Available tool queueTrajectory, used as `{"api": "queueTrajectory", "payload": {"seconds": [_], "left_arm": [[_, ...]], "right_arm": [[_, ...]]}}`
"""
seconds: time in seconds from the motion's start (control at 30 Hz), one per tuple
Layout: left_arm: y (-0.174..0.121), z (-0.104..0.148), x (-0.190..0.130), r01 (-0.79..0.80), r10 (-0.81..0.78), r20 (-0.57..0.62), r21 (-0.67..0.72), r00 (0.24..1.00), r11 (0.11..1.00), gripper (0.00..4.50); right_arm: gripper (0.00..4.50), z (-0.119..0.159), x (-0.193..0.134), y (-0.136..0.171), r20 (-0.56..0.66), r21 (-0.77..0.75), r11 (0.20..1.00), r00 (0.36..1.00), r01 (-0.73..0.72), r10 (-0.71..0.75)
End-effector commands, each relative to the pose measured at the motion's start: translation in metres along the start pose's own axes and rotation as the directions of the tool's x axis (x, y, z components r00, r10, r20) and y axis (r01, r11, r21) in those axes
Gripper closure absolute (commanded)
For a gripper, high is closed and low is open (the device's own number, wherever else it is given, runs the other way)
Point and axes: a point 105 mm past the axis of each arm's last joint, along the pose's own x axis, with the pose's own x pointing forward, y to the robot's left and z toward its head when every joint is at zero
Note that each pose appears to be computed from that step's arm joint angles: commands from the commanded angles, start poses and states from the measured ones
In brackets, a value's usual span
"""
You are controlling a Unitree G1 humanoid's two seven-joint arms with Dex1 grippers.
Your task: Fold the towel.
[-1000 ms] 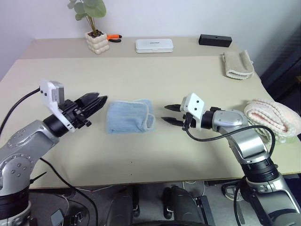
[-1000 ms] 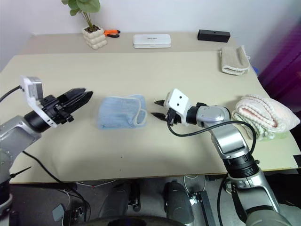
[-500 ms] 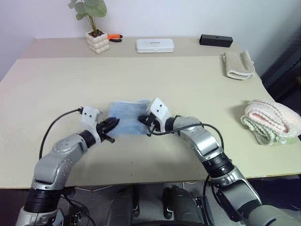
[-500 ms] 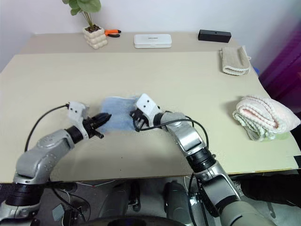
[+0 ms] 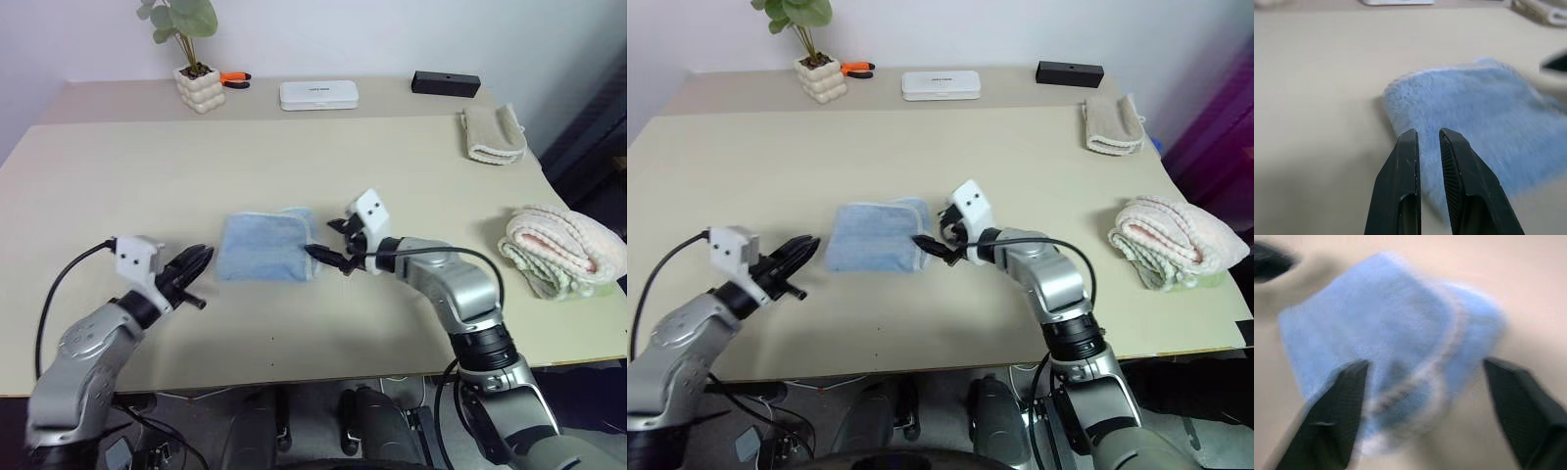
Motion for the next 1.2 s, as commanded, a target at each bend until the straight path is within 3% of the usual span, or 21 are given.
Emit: {"api": "queueTrajectory", "payload": {"seconds": [0.03,0.33,0.43,0.67,0.73,0.8,0.93,1.03,1.2], "left_arm": [[-0.013,0.018,-0.011,0.083,-0.088,0.036,0.118,0.995,0.99,3.83],[-0.029,0.017,-0.008,0.132,-0.137,0.036,0.122,0.99,0.984,3.83],[-0.033,0.015,-0.009,0.137,-0.142,0.035,0.118,0.989,0.984,3.83],[-0.037,0.016,-0.008,0.141,-0.146,0.037,0.106,0.989,0.984,3.83],[-0.038,0.015,-0.007,0.143,-0.147,0.038,0.104,0.988,0.984,3.83],[-0.039,0.016,-0.005,0.147,-0.151,0.041,0.103,0.988,0.984,3.83],[-0.041,0.017,0.0,0.15,-0.156,0.049,0.1,0.987,0.984,3.83],[-0.044,0.018,0.007,0.164,-0.17,0.058,0.095,0.984,0.982,3.83],[-0.054,0.018,0.018,0.204,-0.211,0.073,0.086,0.975,0.975,3.83]], "right_arm": [[0.01,-0.001,0.004,0.009,-0.016,0.167,0.986,0.999,-0.028,0.031],[0.01,-0.022,0.036,0.026,-0.107,0.325,0.944,0.99,-0.057,0.096],[0.84,-0.019,0.043,0.034,-0.087,0.362,0.928,0.988,-0.086,0.126],[4.45,-0.006,0.043,0.041,-0.026,0.413,0.901,0.987,-0.132,0.157],[4.45,0.005,0.041,0.036,0.026,0.429,0.894,0.991,-0.132,0.134],[4.45,0.036,0.032,0.016,0.176,0.45,0.886,0.984,-0.115,0.038],[4.45,0.058,0.006,-0.047,0.264,0.522,0.846,0.924,0.104,-0.276],[4.45,0.056,-0.03,-0.103,0.248,0.674,0.689,0.796,0.267,-0.552],[4.45,0.029,-0.081,-0.153,0.133,0.842,0.41,0.6,0.352,-0.789]]}}
